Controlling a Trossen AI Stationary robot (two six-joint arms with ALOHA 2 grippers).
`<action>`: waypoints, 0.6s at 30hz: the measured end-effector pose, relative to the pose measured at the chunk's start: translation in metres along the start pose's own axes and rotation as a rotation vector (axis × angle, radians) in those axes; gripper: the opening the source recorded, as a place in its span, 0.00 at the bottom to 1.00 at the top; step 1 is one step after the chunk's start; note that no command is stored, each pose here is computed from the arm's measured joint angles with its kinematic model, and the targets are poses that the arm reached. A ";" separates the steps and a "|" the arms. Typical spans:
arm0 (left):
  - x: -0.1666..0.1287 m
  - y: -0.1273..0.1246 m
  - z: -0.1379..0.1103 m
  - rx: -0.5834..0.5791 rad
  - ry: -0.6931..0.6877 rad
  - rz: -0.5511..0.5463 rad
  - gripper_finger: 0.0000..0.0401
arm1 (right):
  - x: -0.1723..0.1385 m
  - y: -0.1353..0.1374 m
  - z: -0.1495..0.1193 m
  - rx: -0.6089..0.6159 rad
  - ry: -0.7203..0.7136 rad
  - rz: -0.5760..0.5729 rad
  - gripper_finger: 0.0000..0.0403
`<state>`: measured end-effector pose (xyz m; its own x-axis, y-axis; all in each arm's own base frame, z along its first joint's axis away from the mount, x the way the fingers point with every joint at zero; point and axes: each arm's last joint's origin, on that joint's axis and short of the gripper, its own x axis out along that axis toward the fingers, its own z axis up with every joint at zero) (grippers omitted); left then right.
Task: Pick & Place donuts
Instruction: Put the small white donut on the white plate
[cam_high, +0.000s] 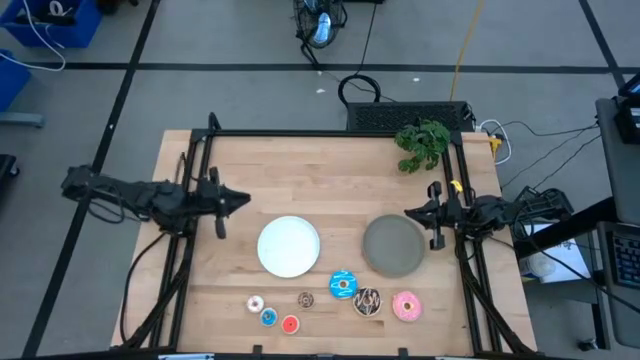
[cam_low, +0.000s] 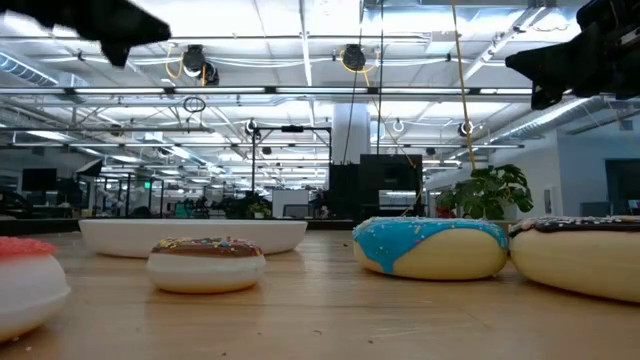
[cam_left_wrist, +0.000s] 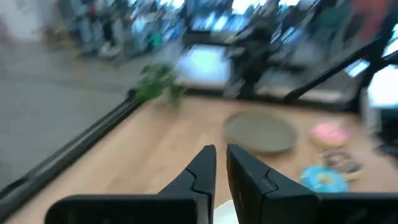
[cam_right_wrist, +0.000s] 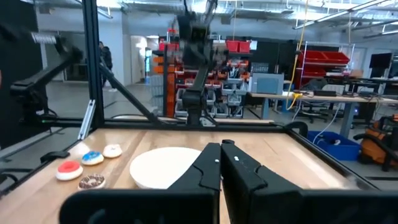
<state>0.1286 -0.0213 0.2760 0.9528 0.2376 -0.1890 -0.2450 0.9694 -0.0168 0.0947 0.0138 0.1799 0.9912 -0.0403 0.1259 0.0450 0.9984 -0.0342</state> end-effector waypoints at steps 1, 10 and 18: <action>0.003 -0.003 0.013 0.011 0.049 0.028 0.08 | 0.000 0.000 -0.001 -0.002 0.006 0.001 0.00; 0.016 -0.032 0.088 -0.014 0.516 0.145 0.03 | 0.002 0.001 -0.004 -0.017 0.048 0.005 0.00; 0.033 -0.080 0.065 -0.032 0.911 -0.041 0.02 | 0.002 0.001 -0.004 -0.030 0.047 0.005 0.00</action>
<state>0.1909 -0.0868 0.3350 0.4543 0.0486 -0.8895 -0.2315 0.9707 -0.0652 0.0971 0.0143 0.1758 0.9961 -0.0381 0.0791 0.0432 0.9970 -0.0640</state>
